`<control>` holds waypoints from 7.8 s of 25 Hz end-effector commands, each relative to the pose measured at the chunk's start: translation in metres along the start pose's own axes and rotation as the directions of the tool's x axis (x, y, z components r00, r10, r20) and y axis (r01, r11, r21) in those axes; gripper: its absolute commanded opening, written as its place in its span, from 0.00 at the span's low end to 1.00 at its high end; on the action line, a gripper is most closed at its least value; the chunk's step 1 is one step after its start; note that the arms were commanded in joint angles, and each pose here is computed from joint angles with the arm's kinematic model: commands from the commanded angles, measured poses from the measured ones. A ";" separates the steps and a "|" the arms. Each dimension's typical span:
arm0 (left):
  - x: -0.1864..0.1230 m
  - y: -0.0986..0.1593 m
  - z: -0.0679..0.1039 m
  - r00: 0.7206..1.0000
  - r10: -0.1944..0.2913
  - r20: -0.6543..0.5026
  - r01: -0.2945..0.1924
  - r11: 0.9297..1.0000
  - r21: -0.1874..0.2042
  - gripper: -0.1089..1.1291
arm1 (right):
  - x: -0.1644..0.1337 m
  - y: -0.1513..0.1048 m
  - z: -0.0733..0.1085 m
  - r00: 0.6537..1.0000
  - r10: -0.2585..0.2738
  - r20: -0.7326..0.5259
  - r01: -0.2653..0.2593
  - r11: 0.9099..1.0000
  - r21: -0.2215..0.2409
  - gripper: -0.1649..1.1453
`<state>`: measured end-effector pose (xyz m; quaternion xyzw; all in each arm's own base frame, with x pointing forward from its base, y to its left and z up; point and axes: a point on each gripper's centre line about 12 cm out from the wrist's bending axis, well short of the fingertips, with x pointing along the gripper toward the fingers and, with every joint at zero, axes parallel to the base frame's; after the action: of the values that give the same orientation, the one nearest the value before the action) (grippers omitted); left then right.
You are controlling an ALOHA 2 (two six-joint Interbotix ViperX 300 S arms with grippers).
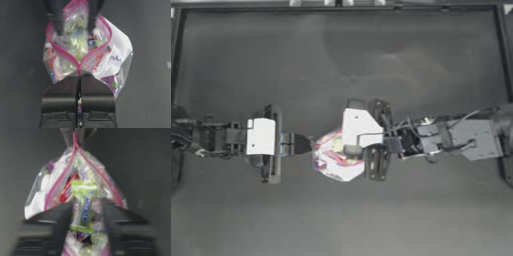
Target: Put candy in bag
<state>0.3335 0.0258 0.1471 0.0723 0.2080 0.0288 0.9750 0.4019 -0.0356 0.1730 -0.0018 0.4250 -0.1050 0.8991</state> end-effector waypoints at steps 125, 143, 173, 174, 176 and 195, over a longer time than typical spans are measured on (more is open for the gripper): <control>-0.102 0.027 0.070 0.974 0.088 0.208 -0.074 0.994 -0.074 0.89 | -0.149 -0.008 -0.002 0.925 0.079 0.371 -0.085 0.996 0.001 0.87; -0.148 0.025 0.074 0.956 0.089 0.279 -0.070 0.995 -0.078 0.88 | -0.174 -0.021 -0.036 0.868 0.097 0.487 -0.109 0.994 -0.004 0.87; -0.192 0.018 0.056 0.936 0.078 0.343 -0.053 0.995 -0.081 0.88 | -0.193 -0.026 -0.069 0.825 0.106 0.555 -0.113 0.993 -0.022 0.87; -0.193 0.018 0.056 0.934 0.079 0.348 -0.054 0.995 -0.081 0.88 | -0.193 -0.025 -0.069 0.823 0.109 0.558 -0.116 0.993 -0.024 0.87; -0.196 0.018 0.055 0.934 0.077 0.349 -0.052 0.995 -0.081 0.88 | -0.192 -0.025 -0.070 0.824 0.109 0.555 -0.115 0.993 -0.025 0.87; -0.215 0.014 0.039 0.921 0.075 0.381 -0.047 0.995 -0.083 0.88 | -0.200 -0.028 -0.087 0.813 0.101 0.573 -0.116 0.993 -0.011 0.87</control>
<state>0.1528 0.0160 0.2664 0.0491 0.0157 0.0515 0.9973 0.2062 -0.0171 0.2694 0.0011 0.1379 -0.0525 0.9890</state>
